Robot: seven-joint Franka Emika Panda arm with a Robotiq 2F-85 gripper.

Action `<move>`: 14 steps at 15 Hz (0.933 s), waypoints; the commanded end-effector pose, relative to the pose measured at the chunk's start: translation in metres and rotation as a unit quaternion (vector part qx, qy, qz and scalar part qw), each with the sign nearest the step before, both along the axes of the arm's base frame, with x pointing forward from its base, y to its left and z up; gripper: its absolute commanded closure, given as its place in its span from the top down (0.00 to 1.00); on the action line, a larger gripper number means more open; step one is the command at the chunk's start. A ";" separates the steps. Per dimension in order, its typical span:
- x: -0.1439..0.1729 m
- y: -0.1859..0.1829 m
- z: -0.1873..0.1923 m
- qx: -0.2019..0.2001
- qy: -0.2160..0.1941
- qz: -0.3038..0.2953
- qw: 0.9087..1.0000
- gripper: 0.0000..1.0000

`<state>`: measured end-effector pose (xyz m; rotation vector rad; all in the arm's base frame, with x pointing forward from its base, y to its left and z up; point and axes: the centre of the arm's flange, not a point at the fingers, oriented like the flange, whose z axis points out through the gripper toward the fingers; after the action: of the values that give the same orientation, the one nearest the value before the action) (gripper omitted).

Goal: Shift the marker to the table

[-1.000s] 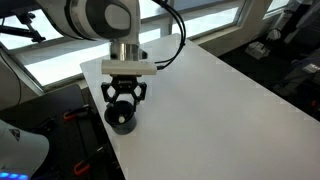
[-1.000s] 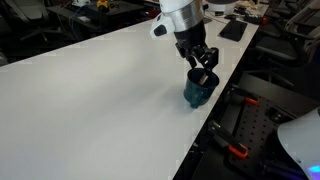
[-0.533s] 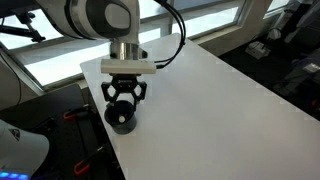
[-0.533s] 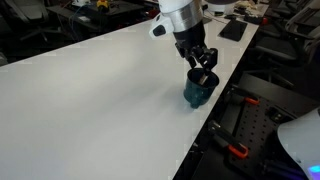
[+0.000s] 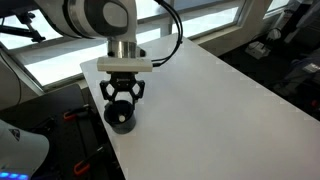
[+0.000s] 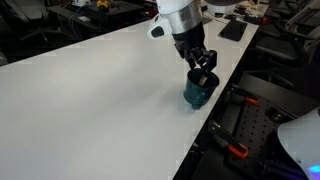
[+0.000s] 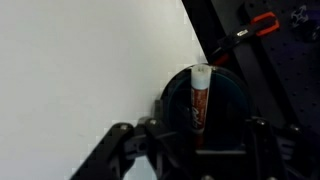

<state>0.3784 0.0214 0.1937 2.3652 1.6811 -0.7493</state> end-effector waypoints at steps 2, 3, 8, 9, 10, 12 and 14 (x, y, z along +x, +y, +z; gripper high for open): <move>-0.012 0.007 0.011 -0.016 -0.009 -0.003 1.000 0.63; -0.014 0.007 0.013 -0.017 -0.011 -0.004 1.000 0.61; -0.022 0.008 0.022 -0.026 -0.023 -0.018 0.999 0.64; -0.023 0.008 0.022 -0.027 -0.022 -0.019 0.999 0.63; -0.024 0.008 0.021 -0.028 -0.021 -0.022 0.999 0.63; -0.023 0.006 0.016 -0.025 -0.016 -0.022 0.999 0.59; -0.022 0.004 0.011 -0.022 -0.010 -0.023 0.999 0.56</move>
<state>0.3627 0.0250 0.2040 2.3826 1.6099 -0.7407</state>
